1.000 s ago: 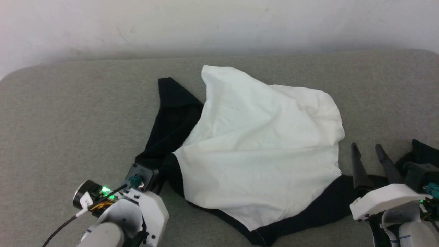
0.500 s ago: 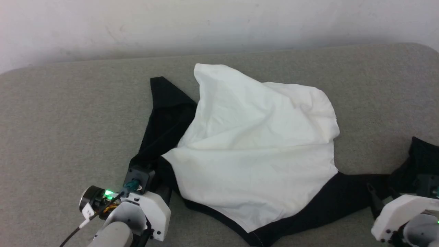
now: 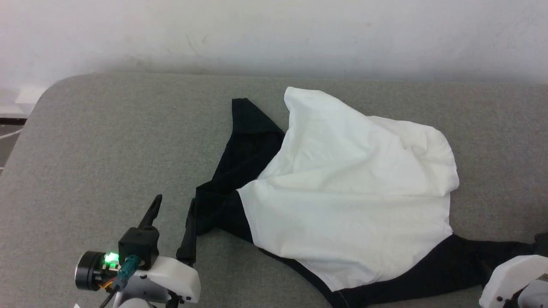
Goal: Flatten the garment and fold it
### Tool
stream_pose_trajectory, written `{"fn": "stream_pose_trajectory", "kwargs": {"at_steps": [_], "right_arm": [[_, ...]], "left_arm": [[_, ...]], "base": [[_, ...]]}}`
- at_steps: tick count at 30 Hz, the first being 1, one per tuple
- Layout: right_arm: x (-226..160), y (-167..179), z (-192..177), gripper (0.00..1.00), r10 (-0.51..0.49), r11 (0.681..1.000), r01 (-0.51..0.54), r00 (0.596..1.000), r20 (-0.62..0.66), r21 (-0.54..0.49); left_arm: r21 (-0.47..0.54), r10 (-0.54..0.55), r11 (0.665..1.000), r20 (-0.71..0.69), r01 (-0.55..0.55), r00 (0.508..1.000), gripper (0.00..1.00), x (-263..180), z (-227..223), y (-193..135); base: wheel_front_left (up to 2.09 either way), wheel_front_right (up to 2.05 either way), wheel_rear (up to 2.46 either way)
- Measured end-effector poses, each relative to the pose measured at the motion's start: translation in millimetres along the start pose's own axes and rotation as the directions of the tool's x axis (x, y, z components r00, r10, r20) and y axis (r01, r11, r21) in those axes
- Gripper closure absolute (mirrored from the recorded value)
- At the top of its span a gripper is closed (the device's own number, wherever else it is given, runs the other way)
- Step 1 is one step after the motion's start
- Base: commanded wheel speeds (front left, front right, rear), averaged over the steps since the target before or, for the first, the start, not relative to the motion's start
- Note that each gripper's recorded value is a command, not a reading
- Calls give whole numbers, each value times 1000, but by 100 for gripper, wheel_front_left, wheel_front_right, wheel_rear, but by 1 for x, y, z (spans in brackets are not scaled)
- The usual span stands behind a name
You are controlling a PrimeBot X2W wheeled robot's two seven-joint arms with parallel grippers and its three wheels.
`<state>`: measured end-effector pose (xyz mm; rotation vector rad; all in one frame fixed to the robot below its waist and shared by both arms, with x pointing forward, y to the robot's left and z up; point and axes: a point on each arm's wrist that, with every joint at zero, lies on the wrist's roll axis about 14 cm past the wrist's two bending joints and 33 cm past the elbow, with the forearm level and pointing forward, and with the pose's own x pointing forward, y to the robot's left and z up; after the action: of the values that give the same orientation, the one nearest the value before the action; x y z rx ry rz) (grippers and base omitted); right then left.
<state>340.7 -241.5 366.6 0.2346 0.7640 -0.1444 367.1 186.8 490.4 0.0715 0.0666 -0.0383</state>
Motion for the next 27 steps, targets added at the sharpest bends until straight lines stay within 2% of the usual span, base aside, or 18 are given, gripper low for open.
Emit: {"fn": "stream_pose_trajectory", "kwargs": {"at_steps": [1,7,12,15,21,24,25,26,27], "right_arm": [[2,1,2,100,-1,1000,1,1000,6,-8],[6,-7,25,100,-59,994,65,996,74,-83],[-11,-44,80,100,-157,972,186,969,193,-143],[-21,-66,104,100,-212,948,255,952,220,-190],[-25,-107,106,100,-337,892,368,928,159,-261],[-15,-111,86,100,-361,882,368,929,79,-295],[-11,-106,79,18,-350,887,352,935,64,-299],[-8,-98,77,0,-327,896,333,942,70,-292],[-5,-88,77,0,-301,907,314,950,87,-282]], "left_arm": [[-3,7,1000,-3,-7,1000,0,-2,-2,2],[-6,16,1000,-26,-17,1000,0,-3,-10,4],[-1,3,1000,-34,-3,999,0,-3,-12,1],[-7,-14,1000,-45,13,999,0,-3,-16,-4],[-23,-39,999,-67,38,997,0,-3,-24,-14],[-33,-54,998,-78,51,996,0,-1,-28,-17],[-34,-57,998,-83,54,995,0,-1,-29,-18],[-35,-63,998,-88,61,994,0,-1,-31,-19],[-35,-68,997,-92,65,993,0,0,-32,-20]], "base": [[0,0,0],[0,0,0],[0,0,0],[0,0,0],[0,0,0],[0,0,0],[0,0,0],[0,0,0],[0,0,0]]}}
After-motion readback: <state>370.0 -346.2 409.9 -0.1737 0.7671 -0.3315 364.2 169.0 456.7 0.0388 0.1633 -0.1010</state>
